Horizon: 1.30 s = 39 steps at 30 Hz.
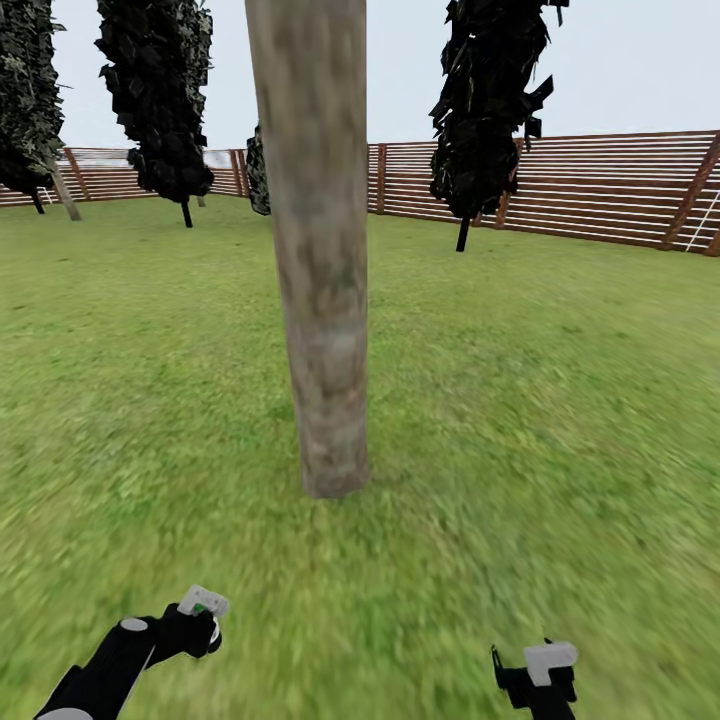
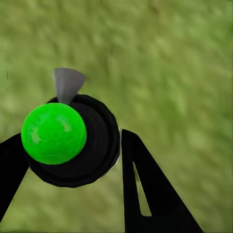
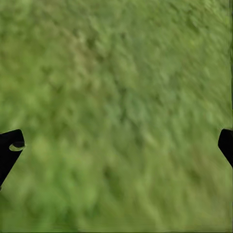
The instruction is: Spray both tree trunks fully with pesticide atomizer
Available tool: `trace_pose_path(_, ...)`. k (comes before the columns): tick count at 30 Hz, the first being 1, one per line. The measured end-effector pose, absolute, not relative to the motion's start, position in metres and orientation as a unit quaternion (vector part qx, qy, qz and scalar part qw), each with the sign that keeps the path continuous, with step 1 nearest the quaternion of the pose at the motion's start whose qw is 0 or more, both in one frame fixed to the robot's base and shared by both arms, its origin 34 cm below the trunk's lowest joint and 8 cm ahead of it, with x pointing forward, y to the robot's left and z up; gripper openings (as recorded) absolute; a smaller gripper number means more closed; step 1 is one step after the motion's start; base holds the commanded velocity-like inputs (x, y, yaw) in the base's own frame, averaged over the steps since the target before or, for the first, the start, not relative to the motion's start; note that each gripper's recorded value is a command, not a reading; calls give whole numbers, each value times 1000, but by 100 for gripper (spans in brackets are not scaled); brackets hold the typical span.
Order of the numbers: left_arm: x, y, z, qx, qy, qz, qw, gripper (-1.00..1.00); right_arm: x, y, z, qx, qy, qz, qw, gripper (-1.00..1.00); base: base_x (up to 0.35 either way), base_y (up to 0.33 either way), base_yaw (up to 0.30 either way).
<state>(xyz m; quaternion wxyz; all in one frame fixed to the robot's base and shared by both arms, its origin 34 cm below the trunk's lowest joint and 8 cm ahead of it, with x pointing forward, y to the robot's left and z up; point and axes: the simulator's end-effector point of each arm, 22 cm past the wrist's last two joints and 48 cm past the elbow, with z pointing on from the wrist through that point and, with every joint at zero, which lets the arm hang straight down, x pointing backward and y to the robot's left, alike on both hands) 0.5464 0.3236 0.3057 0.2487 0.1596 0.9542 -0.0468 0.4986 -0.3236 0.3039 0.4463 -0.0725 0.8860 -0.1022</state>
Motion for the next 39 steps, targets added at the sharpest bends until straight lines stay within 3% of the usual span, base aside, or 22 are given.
trace_pose_path(5, 537, 341, 298, 126, 969, -13, 214, -100, 496, -339, 306, 6, 885, -102, 453, 100, 308, -166, 0)
trace_pose_path(13, 525, 301, 290, 102, 982, -23, 155, -100, 485, -333, 299, 15, 888, -92, 451, 100, 252, -191, -1)
trace_pose_path(15, 579, 316, 328, 88, 973, 4, 214, -100, 484, -334, 299, 15, 888, -94, 450, 100, 2, -212, -2)
trace_pose_path(26, 576, 288, 322, 92, 973, -14, 212, -100, 484, -335, 299, 15, 888, -94, 450, 100, 154, -217, 0)
trace_pose_path(35, 584, 225, 327, 98, 969, -54, 222, -100, 484, -335, 299, 15, 888, -95, 450, 100, -94, -211, 0)
trace_pose_path(39, 600, 236, 339, 97, 965, -44, 238, -100, 484, -337, 299, 15, 888, -96, 450, 100, -19, -18, 0)
